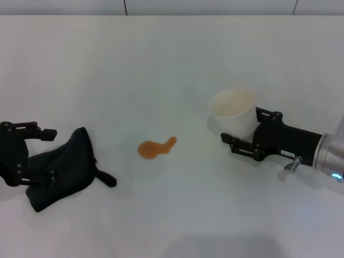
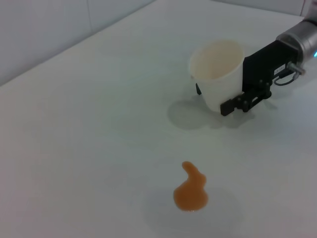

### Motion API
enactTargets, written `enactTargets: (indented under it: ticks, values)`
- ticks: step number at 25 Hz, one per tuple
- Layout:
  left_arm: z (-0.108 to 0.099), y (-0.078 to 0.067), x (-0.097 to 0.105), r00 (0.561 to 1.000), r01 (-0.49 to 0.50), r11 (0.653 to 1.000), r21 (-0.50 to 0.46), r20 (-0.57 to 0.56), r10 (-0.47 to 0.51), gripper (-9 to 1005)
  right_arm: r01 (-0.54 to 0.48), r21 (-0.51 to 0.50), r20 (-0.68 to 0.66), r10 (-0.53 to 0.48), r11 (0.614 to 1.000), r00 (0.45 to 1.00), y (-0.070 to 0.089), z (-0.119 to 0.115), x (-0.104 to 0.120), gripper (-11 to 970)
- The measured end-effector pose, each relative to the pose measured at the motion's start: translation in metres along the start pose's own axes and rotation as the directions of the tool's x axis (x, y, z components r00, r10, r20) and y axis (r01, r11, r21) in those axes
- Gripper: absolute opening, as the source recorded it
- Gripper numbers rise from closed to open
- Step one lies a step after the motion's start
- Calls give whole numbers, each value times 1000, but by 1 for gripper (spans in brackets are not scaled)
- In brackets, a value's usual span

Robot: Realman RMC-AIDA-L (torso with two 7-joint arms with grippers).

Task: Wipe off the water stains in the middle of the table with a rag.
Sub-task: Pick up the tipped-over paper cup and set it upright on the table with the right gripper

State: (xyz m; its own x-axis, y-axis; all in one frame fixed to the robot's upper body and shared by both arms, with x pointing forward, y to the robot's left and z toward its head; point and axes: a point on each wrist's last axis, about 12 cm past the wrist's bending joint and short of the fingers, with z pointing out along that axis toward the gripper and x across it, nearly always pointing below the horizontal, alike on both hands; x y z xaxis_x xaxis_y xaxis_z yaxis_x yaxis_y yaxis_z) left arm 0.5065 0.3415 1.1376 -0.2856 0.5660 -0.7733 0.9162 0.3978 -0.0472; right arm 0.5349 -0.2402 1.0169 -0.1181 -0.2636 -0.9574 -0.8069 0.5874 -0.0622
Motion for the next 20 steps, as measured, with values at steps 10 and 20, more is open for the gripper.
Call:
enactTargets:
  ticks: [10, 20]
  values:
    - [0, 0, 1, 1000, 2, 1000, -2, -1, -2, 890, 34, -1, -54, -34, 999, 998, 4, 7, 5, 734]
    - [0, 0, 2, 1000, 4, 1000, -3, -8, -4, 892, 37, 21, -59, -35, 999, 998, 6, 0, 11, 768]
